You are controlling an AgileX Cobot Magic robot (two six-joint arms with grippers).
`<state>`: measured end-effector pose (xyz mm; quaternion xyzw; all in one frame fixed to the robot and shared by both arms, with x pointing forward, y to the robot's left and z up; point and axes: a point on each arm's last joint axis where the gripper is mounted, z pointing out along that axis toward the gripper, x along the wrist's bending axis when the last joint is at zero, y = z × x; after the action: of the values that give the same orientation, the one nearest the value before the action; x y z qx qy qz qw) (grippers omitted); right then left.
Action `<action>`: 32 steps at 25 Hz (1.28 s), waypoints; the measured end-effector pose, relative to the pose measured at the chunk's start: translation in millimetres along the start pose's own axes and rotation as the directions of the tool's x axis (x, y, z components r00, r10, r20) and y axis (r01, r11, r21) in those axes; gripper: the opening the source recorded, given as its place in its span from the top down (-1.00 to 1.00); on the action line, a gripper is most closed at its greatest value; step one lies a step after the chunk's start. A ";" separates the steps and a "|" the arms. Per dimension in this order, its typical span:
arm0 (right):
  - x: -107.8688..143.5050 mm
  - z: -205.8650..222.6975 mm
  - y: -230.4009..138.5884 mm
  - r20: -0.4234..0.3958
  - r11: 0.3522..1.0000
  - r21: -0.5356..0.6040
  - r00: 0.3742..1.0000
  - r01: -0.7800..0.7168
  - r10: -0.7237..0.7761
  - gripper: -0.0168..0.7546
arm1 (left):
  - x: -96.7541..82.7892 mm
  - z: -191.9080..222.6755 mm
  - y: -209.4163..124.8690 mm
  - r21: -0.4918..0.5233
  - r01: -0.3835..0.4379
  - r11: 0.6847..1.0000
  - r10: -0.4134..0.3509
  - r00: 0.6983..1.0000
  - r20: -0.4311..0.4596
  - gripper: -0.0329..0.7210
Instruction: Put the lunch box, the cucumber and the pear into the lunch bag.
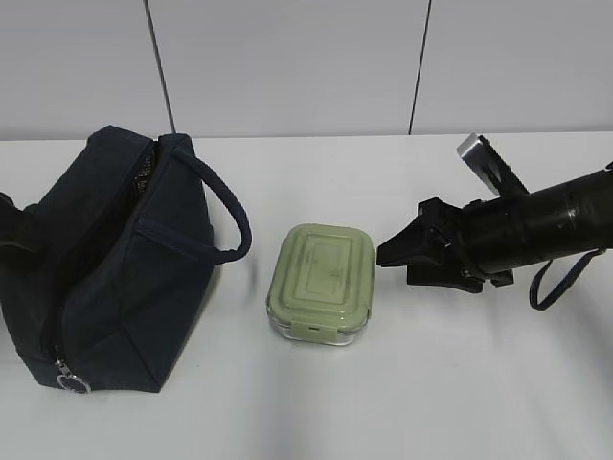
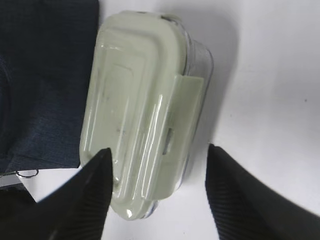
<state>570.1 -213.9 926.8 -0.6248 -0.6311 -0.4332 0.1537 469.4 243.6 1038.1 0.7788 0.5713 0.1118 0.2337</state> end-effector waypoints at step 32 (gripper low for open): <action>-22.1 57.5 3.4 -0.142 0.996 0.065 0.987 -0.067 0.076 -0.36 | -0.6 -0.2 -1.3 0.016 0.001 1.000 -0.001 1.000 0.006 0.95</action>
<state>596.9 -186.4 878.5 -0.6092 -0.6083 -0.4522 0.2333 468.1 243.4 1037.7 0.7807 0.5719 0.1046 0.2292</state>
